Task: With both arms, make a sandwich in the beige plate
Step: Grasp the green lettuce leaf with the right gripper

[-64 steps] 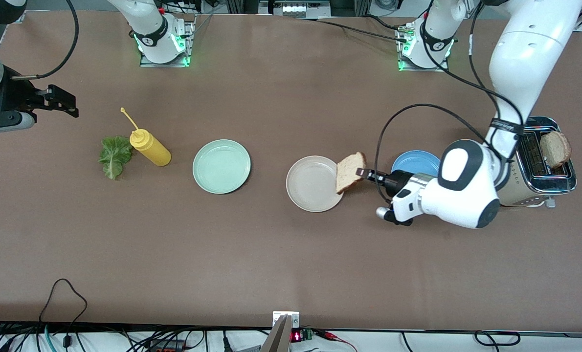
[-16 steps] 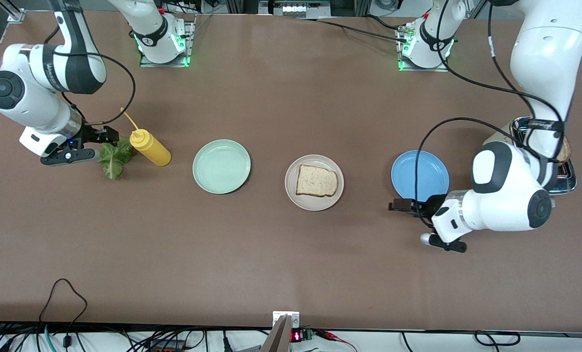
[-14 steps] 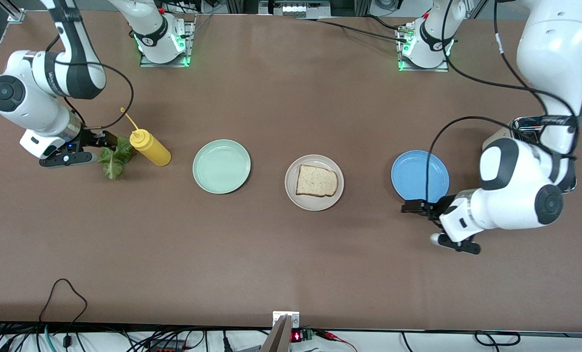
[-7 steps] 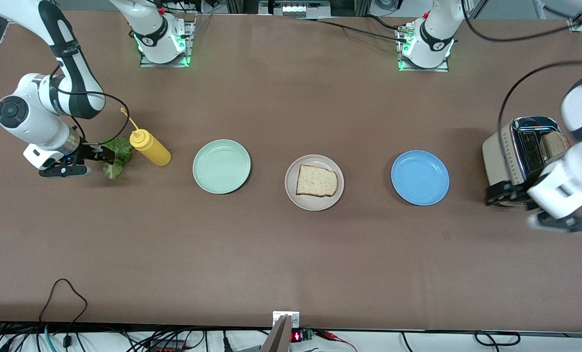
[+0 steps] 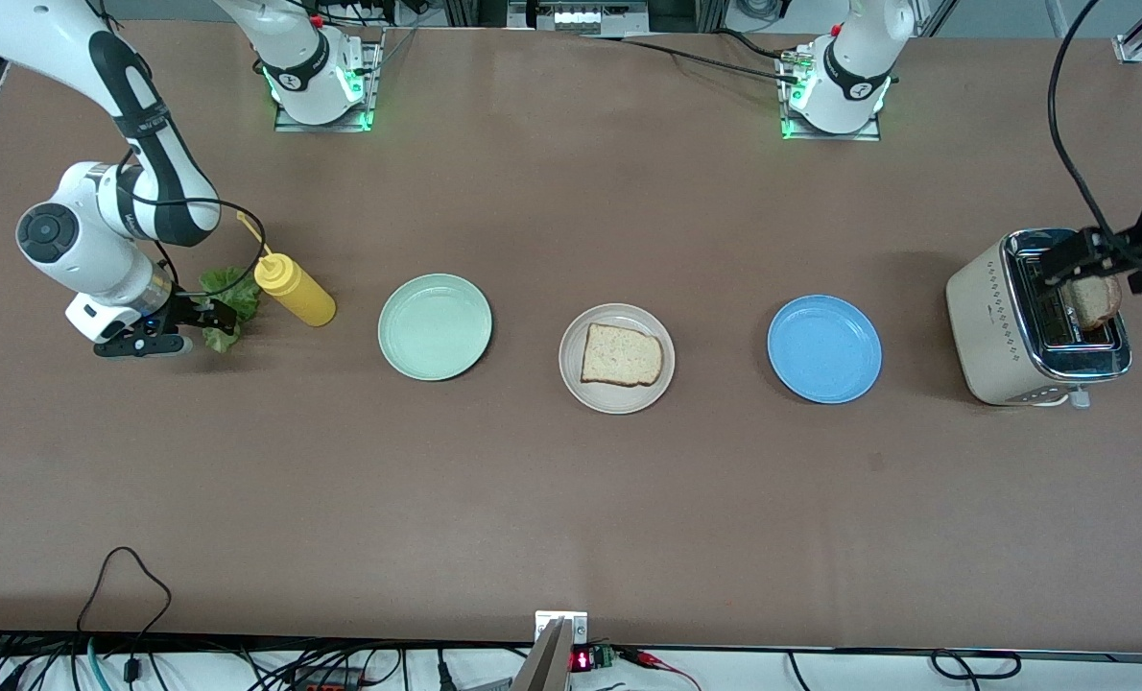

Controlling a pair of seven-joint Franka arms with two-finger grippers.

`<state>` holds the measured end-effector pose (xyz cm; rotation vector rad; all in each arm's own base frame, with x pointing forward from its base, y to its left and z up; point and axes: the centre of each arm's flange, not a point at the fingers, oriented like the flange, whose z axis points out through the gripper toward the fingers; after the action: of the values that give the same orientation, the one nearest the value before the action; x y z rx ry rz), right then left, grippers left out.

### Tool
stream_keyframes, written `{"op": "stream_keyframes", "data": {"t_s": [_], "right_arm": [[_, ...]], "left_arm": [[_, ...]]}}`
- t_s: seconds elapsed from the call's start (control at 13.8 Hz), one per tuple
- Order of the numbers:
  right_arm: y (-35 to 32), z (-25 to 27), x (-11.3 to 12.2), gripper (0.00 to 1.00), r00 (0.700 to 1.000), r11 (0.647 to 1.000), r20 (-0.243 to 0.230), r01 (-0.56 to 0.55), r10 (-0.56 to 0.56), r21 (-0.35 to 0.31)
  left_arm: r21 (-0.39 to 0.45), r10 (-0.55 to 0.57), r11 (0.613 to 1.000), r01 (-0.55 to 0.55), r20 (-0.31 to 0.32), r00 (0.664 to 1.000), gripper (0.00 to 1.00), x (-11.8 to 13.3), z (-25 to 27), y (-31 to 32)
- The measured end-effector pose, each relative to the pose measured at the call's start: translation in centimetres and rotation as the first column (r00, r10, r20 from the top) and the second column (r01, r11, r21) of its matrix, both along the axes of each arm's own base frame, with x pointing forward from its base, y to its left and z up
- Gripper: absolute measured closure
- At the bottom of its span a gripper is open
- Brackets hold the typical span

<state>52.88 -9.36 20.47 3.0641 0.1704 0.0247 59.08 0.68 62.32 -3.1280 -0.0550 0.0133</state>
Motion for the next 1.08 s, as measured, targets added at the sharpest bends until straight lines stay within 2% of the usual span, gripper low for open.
{"op": "stream_keyframes", "data": {"t_s": [0.29,0.58,0.87,0.94,1.08], "right_arm": [[0.1,-2.2,-0.4,0.00,1.000,1.000,-0.025,-0.001,0.001,0.008],[0.2,-2.5,-0.4,0.43,1.000,1.000,-0.028,-0.002,0.002,0.009],[0.2,-2.2,-0.1,0.88,1.000,1.000,-0.020,-0.003,0.003,0.008],[0.1,-1.9,0.2,0.95,1.000,1.000,-0.014,-0.005,0.006,0.006],[0.1,-1.2,0.9,0.95,1.000,1.000,-0.023,-0.020,0.020,0.004]], "left_arm": [[-0.018,0.043,0.999,-0.043,-0.008,0.999,0.00,-1.8,-2.1,-0.4],[-0.011,0.027,1.000,-0.027,-0.004,1.000,0.00,-3.4,-1.9,-0.5],[-0.010,0.037,0.999,-0.037,-0.007,0.999,0.00,-3.7,-1.9,0.2],[-0.010,0.043,0.999,-0.043,-0.009,0.999,0.00,-3.7,-2.0,0.5],[-0.010,0.049,0.999,-0.049,-0.018,0.999,0.00,-3.8,-2.0,0.7]]}}
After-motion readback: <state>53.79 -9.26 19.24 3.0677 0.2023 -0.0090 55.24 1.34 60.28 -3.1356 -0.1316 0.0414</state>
